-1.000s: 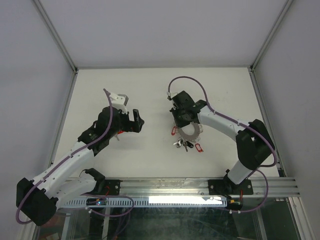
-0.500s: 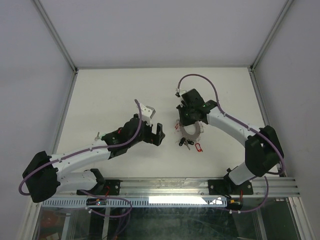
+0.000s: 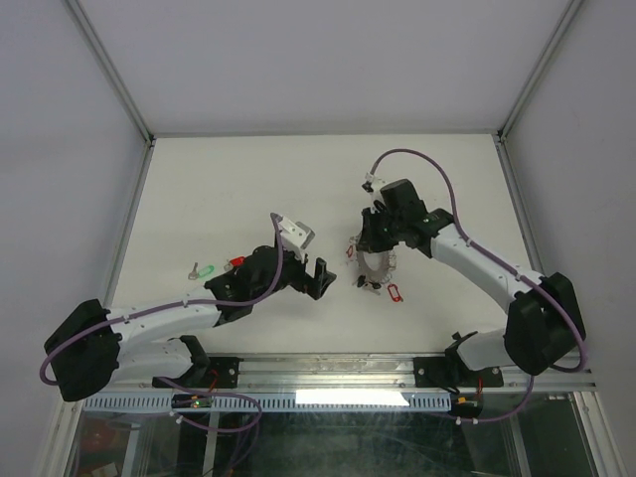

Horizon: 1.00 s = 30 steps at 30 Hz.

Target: Put the keys on the keyring

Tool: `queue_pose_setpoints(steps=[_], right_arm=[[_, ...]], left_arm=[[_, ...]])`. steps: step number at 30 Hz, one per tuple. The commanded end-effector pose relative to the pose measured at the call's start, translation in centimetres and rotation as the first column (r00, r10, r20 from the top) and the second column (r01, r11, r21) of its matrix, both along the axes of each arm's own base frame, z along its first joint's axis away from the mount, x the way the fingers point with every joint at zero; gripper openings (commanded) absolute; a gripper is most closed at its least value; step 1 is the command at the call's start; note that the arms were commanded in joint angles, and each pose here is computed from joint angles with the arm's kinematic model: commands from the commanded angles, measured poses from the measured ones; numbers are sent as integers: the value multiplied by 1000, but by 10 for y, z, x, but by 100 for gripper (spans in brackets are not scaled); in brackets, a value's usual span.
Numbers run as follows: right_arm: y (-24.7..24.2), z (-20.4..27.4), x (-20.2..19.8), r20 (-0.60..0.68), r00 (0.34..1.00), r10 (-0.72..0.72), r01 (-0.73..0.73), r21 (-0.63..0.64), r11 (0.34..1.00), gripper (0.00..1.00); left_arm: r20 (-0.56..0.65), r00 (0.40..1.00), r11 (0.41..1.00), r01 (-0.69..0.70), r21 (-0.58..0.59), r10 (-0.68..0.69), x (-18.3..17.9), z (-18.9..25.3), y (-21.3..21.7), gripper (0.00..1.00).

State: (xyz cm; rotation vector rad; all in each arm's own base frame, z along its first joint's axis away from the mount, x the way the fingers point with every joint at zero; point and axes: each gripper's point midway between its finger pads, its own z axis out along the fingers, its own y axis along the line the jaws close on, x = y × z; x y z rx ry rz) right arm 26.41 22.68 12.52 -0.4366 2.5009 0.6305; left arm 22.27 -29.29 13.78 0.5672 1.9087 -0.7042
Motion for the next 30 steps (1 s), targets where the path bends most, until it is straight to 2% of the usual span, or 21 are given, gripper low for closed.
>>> queue_pose_setpoints(steps=[1, 8, 12, 15, 19, 25, 30], right_arm=[[19, 32, 0, 57, 998, 28, -36, 161, 986, 0], [22, 44, -11, 53, 997, 47, -58, 218, 974, 0], [24, 52, -15, 56, 997, 53, -65, 246, 967, 0], [26, 57, -18, 60, 996, 62, -76, 268, 960, 0], [27, 59, -23, 68, 995, 77, -93, 291, 952, 0], [26, 58, -28, 82, 992, 93, -113, 293, 949, 0], [26, 61, -33, 91, 990, 110, -133, 306, 943, 0]], left_arm=[[157, 984, 984, 111, -141, -88, -10, 46, -12, 99], [241, 963, 966, 169, -196, -119, -27, 44, -4, 99], [400, 900, 926, 289, -244, -176, -48, 55, -1, 99], [557, 800, 894, 396, -210, -224, -67, 64, 4, 94], [679, 667, 884, 465, -58, -306, -77, 64, -1, 85], [739, 593, 892, 451, 25, -320, -70, 71, -8, 63], [745, 558, 875, 478, 71, -366, -68, 73, -24, 53]])
